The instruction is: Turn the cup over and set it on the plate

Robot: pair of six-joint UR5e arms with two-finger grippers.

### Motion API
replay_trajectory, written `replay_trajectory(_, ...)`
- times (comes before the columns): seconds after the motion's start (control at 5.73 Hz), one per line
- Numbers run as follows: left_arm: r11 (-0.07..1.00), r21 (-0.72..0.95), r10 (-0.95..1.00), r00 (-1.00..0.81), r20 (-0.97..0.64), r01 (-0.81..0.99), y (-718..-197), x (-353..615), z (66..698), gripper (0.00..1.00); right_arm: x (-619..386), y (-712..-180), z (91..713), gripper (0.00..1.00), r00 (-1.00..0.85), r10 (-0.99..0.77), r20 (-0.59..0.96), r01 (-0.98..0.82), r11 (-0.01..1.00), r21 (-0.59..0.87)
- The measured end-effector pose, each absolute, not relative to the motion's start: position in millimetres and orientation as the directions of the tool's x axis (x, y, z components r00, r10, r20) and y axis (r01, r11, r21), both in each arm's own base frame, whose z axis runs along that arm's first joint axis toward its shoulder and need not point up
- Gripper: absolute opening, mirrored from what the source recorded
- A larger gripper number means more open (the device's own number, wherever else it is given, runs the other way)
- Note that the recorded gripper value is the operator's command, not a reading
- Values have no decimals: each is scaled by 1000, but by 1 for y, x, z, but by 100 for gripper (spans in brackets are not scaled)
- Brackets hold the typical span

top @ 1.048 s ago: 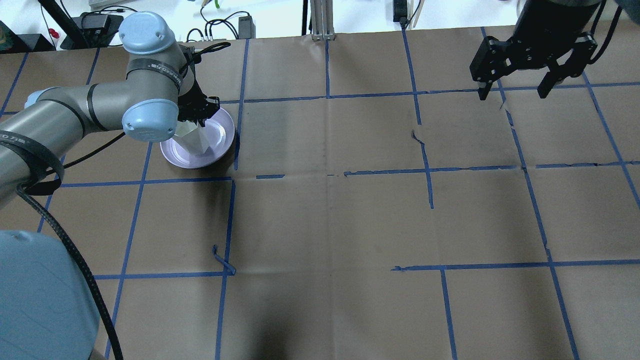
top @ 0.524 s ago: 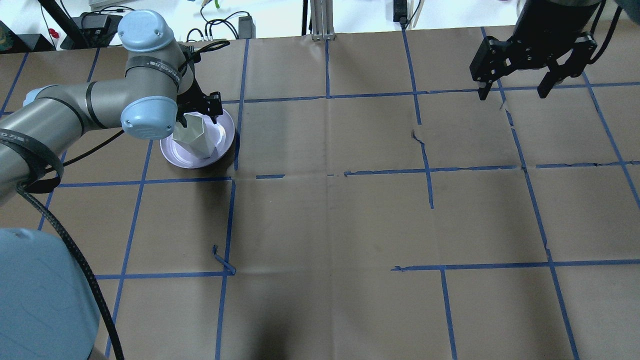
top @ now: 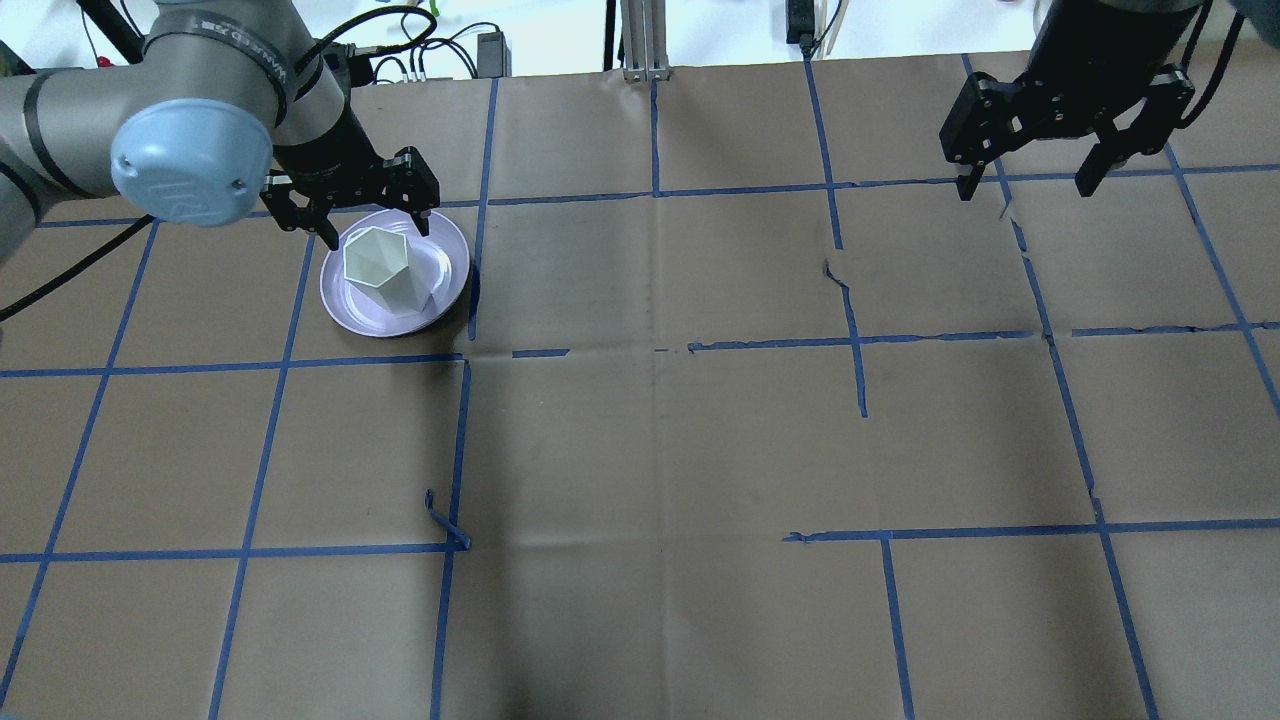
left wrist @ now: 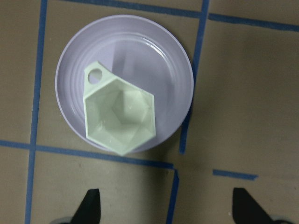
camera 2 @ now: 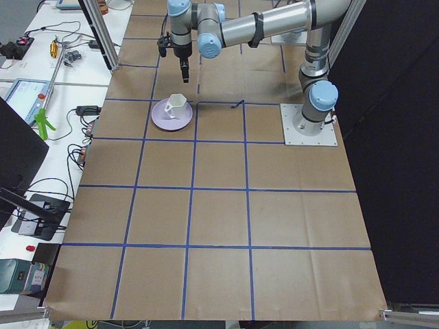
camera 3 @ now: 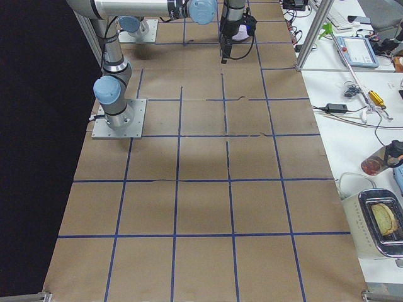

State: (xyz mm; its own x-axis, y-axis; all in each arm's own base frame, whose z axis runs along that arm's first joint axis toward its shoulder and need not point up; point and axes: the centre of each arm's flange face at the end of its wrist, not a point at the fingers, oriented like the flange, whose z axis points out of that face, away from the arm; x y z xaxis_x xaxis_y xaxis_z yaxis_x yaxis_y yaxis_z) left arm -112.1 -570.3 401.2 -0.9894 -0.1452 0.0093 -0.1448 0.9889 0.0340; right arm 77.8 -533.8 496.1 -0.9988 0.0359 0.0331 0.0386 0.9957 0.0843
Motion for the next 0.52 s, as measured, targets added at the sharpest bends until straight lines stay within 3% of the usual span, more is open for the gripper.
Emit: replay_trajectory(0.52, 988, 131, -83, -996, -33, -87, -514, -146, 468, 99, 78, -534, 496, 100, -999, 36, 33, 39, 996, 84)
